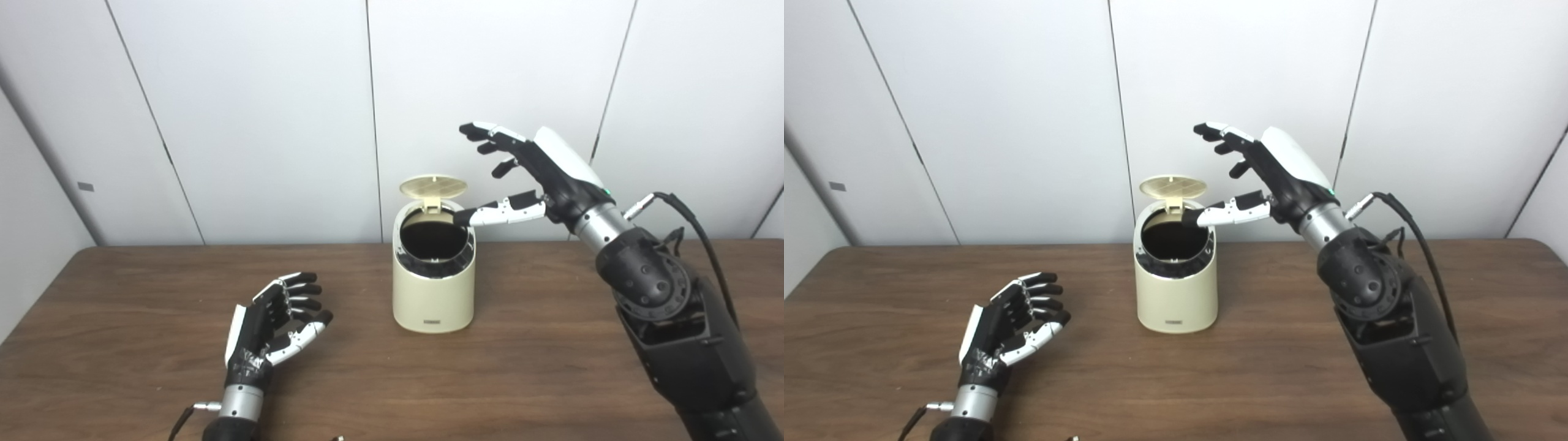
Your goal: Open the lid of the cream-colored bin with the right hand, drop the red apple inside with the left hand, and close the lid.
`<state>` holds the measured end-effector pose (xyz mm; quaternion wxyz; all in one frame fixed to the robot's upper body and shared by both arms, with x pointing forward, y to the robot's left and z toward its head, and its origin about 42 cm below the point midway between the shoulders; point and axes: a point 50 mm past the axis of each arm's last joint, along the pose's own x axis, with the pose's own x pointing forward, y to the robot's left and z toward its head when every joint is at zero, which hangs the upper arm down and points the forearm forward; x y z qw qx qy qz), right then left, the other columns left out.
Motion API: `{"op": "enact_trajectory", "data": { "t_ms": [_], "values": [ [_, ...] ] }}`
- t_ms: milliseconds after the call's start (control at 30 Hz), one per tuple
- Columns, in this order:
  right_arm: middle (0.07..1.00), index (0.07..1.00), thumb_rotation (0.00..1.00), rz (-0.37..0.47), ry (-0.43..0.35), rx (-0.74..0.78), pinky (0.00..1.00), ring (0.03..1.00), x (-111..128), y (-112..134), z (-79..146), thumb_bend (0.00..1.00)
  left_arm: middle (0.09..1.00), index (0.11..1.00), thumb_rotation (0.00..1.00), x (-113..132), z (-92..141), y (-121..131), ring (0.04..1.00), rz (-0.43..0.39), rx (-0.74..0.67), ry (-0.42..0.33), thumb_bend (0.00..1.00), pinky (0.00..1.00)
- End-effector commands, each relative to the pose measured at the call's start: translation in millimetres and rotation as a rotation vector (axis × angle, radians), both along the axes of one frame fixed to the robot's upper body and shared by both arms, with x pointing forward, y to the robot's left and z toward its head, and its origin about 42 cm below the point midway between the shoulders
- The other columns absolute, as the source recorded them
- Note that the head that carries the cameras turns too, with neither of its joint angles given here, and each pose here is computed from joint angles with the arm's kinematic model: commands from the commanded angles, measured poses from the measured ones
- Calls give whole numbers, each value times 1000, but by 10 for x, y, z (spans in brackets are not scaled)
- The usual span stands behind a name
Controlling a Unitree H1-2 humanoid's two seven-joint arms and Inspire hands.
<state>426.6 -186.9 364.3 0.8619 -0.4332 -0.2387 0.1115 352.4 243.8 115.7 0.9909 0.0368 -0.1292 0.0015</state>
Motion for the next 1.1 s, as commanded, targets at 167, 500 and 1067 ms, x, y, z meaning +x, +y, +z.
{"op": "enact_trajectory", "data": {
  "t_ms": [167,500,1067],
  "values": [
    [870,856,495,18,-87,-133,712,867,88,131,282,721,661,703,4,-147,-334,-109,592,-5,-28,85,605,490],
    [898,881,568,31,-85,-265,841,949,43,218,264,705,665,699,3,-135,-338,-113,599,-10,-25,91,613,496],
    [849,831,572,76,-169,-365,789,959,-26,250,191,758,653,699,0,-118,-307,-135,590,-5,-21,86,597,491]
  ]
}}
